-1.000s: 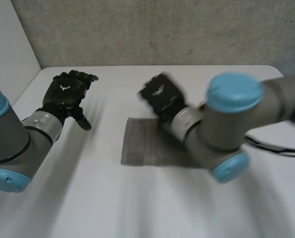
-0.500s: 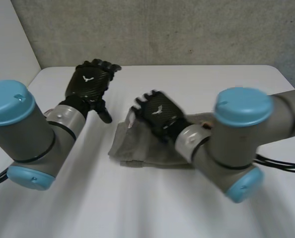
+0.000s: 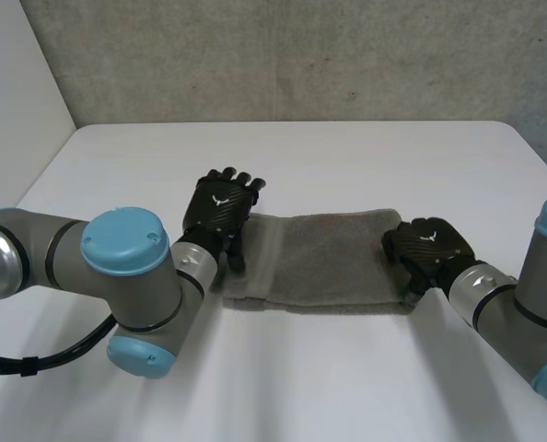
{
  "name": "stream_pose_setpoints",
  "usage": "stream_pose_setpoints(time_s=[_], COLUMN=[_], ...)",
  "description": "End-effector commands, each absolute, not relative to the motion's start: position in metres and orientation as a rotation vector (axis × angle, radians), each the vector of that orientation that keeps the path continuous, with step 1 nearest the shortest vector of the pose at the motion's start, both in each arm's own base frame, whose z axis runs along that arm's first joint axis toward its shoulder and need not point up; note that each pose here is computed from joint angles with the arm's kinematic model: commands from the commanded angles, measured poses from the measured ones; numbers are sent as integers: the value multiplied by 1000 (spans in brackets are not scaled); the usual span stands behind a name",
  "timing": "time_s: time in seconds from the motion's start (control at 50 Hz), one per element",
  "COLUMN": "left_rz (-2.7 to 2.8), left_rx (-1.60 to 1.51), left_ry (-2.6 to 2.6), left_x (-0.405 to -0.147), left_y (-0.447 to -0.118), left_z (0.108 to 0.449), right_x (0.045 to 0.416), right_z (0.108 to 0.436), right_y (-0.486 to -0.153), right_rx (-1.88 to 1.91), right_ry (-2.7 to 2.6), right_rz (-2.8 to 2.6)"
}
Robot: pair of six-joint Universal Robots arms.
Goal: Fold the towel.
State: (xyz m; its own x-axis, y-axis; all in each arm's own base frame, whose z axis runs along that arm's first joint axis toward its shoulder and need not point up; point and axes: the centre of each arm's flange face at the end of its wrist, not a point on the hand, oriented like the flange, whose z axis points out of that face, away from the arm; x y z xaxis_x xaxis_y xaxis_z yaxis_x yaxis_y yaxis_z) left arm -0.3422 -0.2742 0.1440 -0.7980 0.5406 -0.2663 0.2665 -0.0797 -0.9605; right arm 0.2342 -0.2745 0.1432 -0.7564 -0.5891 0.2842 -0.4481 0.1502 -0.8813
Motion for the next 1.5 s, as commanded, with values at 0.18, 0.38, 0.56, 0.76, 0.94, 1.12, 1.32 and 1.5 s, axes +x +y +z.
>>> stream_pose_setpoints(time_s=[0.18,0.38,0.56,0.76,0.94,1.12,1.32,1.5], left_rz=[2013,2055,2118,2106,2104,2013,1880,1783], left_rx=[-850,-811,-738,-712,-658,-570,-664,-819], left_ry=[-1971,-1976,-2009,-2017,-1958,-1896,-1964,-2079], left_x=[-330,-313,-291,-286,-294,-313,-337,-350], left_y=[-267,-267,-282,-278,-278,-267,-249,-240], left_z=[166,182,194,196,204,208,163,112], right_x=[227,264,365,381,366,319,310,313], right_z=[145,214,203,152,194,229,194,139], right_y=[-306,-303,-224,-181,-190,-239,-268,-282], right_rx=[-991,-1182,-1443,-1613,-1455,-1060,-962,-989], right_ry=[2405,2095,1674,1667,1713,1923,2057,2173], right_rz=[-1817,-2122,-1933,-1585,-1671,-1772,-1660,-1512])
